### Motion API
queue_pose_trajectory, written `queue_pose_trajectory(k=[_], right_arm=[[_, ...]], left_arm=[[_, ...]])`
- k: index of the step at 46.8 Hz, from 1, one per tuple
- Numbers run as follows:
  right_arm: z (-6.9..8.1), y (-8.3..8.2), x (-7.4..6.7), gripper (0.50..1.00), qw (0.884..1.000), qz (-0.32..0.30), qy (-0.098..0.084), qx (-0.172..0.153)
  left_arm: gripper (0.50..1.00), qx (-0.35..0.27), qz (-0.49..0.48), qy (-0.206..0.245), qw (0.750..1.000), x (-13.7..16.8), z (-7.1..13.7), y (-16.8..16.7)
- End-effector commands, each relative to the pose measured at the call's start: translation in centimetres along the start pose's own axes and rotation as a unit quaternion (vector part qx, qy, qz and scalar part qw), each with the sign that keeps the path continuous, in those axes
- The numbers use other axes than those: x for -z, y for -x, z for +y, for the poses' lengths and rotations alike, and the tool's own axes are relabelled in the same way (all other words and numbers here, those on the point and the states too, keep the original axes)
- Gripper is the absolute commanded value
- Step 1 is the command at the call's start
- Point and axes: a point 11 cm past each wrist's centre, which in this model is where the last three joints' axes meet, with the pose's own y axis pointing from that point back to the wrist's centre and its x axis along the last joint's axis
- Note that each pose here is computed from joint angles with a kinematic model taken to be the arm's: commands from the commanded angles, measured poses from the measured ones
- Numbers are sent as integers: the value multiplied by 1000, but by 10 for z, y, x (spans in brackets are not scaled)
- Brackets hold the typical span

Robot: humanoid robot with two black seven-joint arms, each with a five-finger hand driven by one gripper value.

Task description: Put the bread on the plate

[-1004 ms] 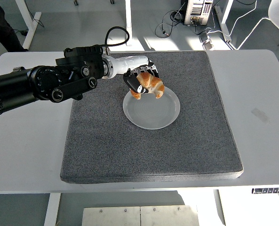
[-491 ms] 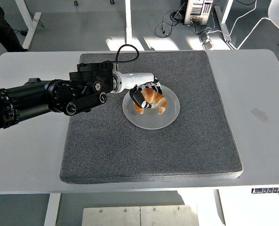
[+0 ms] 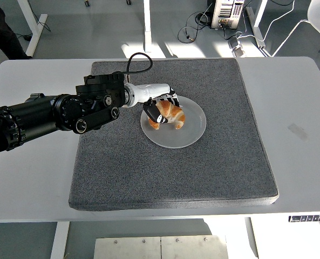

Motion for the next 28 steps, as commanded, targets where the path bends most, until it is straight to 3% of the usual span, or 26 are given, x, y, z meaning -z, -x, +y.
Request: queue_pose_trajectory(k=[1, 7, 11, 14, 16, 23, 28], right_arm=[[0, -1, 0, 1000, 1000, 0, 0, -1], [0, 0, 0, 1000, 1000, 0, 0, 0], [0, 0, 0, 1000, 1000, -1, 0, 0], [0, 0, 0, 1000, 1000, 0, 0, 0], [0, 0, 0, 1000, 1000, 0, 0, 0], [0, 0, 0, 1000, 1000, 0, 0, 0], [0, 0, 0, 1000, 1000, -1, 0, 0]], left_arm=[[502, -2, 2, -4, 1000, 4, 0, 0], [519, -4, 2, -6, 1000, 5, 0, -2], [611, -3, 3, -6, 1000, 5, 0, -1], [775, -3, 3, -6, 1000, 5, 0, -1], [835, -4, 3, -6, 1000, 5, 0, -1], [955, -6, 1, -4, 1000, 2, 1, -6], [972, -5, 0, -2, 1000, -1, 1, -8]])
